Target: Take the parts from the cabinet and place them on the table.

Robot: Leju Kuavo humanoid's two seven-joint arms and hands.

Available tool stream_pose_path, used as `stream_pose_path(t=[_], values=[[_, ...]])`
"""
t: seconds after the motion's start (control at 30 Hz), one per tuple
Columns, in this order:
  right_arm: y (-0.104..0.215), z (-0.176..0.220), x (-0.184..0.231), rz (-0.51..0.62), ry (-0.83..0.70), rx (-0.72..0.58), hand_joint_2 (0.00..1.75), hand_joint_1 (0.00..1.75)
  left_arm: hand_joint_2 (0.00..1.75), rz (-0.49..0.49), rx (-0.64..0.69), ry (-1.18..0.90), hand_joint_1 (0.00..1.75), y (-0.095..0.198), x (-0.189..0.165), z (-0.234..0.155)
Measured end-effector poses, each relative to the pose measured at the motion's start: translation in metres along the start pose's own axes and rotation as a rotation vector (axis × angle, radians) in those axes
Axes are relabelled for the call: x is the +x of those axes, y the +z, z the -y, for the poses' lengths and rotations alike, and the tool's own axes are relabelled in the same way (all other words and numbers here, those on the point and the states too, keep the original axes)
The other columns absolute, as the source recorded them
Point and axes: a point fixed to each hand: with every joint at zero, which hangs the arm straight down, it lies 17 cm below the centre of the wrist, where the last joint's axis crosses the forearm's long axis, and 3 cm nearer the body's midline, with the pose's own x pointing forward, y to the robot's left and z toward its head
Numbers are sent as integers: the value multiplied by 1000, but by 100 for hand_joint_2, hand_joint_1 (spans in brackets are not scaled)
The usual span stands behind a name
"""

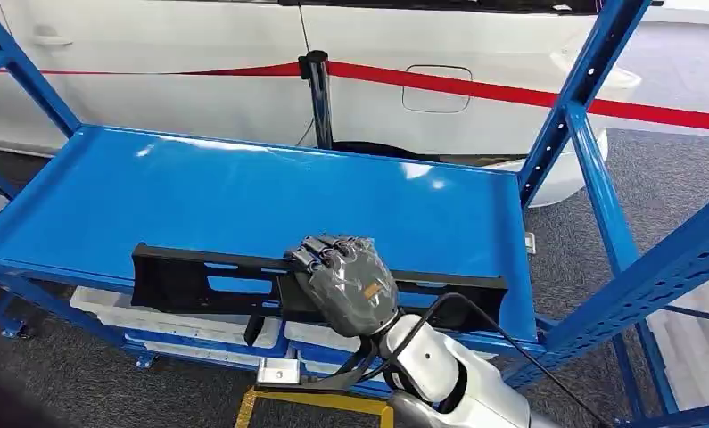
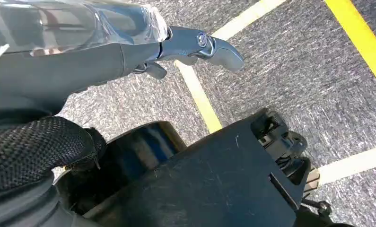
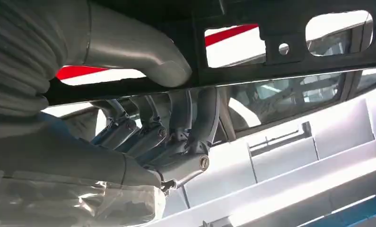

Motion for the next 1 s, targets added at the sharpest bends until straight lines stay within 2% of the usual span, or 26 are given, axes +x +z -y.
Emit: stream_pose_path(t=[0.33, 1.0], values=[[-2, 12, -4, 0, 16, -27, 175, 175, 175, 9, -6, -17, 0, 0, 2, 2], [2, 11, -11, -16, 17, -18, 175, 175, 175, 27, -5, -43, 0, -1, 11, -1]])
